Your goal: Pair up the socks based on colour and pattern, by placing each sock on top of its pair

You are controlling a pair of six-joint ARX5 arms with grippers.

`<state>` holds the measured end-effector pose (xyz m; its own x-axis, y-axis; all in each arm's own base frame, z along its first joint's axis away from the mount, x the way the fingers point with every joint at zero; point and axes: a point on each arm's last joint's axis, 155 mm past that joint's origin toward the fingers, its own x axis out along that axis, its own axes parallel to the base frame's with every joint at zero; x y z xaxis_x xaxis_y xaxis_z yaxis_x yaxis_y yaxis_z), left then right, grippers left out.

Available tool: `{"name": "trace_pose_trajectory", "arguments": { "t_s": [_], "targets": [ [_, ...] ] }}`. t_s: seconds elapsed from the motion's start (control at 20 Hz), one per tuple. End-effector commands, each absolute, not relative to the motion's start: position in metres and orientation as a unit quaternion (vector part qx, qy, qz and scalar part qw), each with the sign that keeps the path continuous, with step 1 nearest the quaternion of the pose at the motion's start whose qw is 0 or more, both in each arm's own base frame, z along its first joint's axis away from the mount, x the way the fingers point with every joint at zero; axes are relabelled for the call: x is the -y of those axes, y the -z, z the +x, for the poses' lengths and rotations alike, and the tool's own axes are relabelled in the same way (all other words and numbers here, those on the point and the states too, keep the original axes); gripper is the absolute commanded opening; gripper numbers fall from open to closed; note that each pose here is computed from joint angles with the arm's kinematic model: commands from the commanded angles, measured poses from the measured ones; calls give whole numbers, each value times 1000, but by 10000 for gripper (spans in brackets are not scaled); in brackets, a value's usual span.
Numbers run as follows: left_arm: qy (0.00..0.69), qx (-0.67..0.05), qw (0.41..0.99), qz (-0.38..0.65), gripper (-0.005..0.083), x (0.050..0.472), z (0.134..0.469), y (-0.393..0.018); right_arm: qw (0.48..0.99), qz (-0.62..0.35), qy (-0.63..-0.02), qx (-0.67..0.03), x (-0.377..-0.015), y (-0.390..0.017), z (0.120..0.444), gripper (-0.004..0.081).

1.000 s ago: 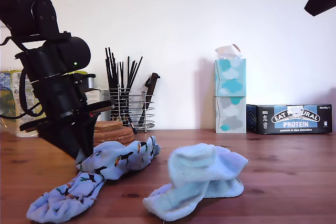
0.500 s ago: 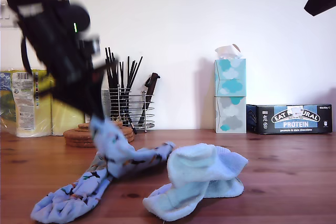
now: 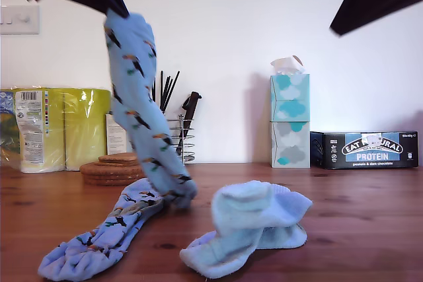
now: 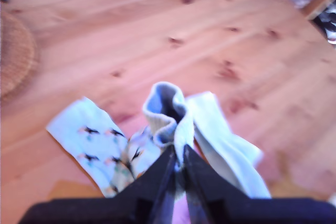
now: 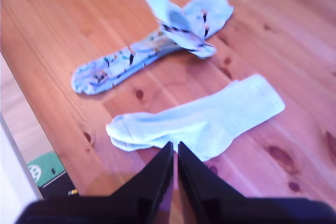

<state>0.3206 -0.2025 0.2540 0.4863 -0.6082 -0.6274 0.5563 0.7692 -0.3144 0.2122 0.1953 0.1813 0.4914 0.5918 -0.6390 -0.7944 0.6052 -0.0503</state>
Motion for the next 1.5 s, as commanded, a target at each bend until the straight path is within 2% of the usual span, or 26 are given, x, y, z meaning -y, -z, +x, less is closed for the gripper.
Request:
{"name": "trace_pose_trajectory", "arguments": {
  "t_s": [0.0,0.2,0.4,0.65,0.95,1.2,1.45],
  "targets": [
    [345,-378,858,-35,-21,199,304,-262,844,-173,-413,-297,-198,-179,213,-13],
    [357,-390,847,-47,-21,190,264,-286,841,-174,-416,-297,-202,-177,217,-13],
    [351,-438,826,-46,-21,177,226,-297,846,-173,-417,-282,-205,-183,221,-13],
    [343,-485,803,-48,-21,169,204,-298,844,-182,-420,-277,-205,-183,221,-13],
    [321,-532,783,-20,-21,171,231,-263,844,-182,-420,-278,-205,-183,221,-13],
    [319,-533,784,8,-21,189,292,-224,844,-182,-420,-278,-205,-183,220,-13],
    [303,-554,775,21,-21,202,342,-166,844,-183,-421,-278,-205,-182,220,-13]
  ]
}}
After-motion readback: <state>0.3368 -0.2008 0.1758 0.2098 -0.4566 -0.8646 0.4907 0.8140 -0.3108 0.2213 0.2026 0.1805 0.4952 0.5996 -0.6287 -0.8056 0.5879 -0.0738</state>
